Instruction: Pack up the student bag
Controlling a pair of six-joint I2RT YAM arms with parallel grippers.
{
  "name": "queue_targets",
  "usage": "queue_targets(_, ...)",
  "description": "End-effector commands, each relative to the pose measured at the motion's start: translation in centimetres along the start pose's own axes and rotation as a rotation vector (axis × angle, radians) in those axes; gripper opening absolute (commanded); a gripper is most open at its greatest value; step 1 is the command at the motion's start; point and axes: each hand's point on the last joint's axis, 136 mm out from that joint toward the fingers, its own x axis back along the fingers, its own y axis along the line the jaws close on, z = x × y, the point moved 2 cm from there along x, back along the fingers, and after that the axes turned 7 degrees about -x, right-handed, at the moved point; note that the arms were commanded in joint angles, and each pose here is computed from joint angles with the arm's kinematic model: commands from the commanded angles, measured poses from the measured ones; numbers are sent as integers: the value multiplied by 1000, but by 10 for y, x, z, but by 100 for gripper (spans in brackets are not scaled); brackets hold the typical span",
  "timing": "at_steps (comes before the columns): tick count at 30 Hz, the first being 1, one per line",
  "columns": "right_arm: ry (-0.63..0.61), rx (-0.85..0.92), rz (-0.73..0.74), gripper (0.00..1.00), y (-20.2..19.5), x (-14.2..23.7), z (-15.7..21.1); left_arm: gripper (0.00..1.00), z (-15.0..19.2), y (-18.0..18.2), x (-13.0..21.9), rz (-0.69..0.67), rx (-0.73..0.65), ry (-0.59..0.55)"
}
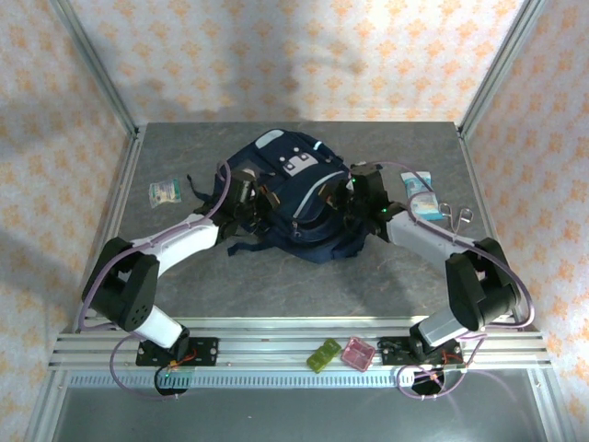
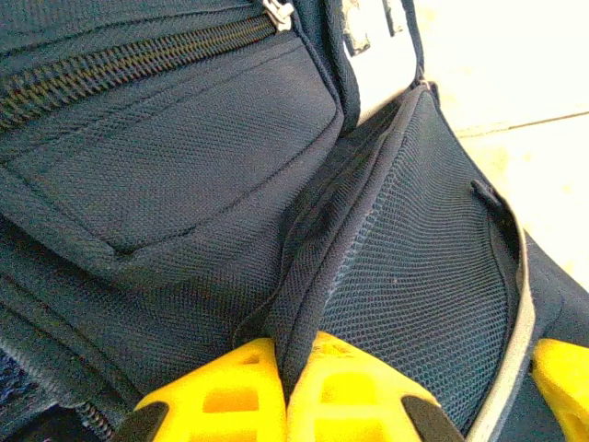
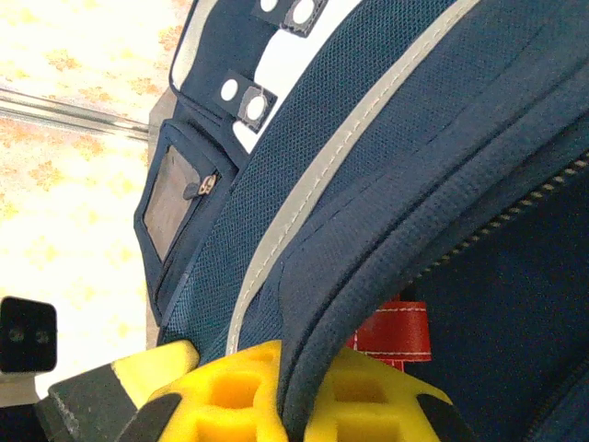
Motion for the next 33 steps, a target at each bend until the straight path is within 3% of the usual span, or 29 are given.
queue_targets(1, -127, 19, -17, 0, 17, 1, -42, 0, -25, -28, 18, 132, 54, -84)
queue_targets(2, -116, 19, 16, 0, 12, -3, -41, 0, -26, -31, 19, 144, 68, -87)
queue_targets(7, -80, 43, 114, 29, 1, -4, -38, 0, -36, -39, 27, 168, 128, -122)
queue_targets(12, -122, 115, 205, 41, -3, 24, -34, 0, -44, -44, 34, 157, 156, -150)
queue_targets(18, -171, 199, 269, 44, -4, 62, -12, 0, -50, -45, 42, 154, 204, -183)
queue_targets(22, -124, 266, 166, 37, 10, 71, 22, 0, -52, -49, 43, 167, 215, -187)
queue_targets(28, -3, 388, 38, 31, 35, 54, 89, 0, -50, -49, 40, 179, 222, -177)
queue_targets(33, 34, 405, 50, 37, 38, 30, 113, 0, -50, -49, 42, 181, 222, -179)
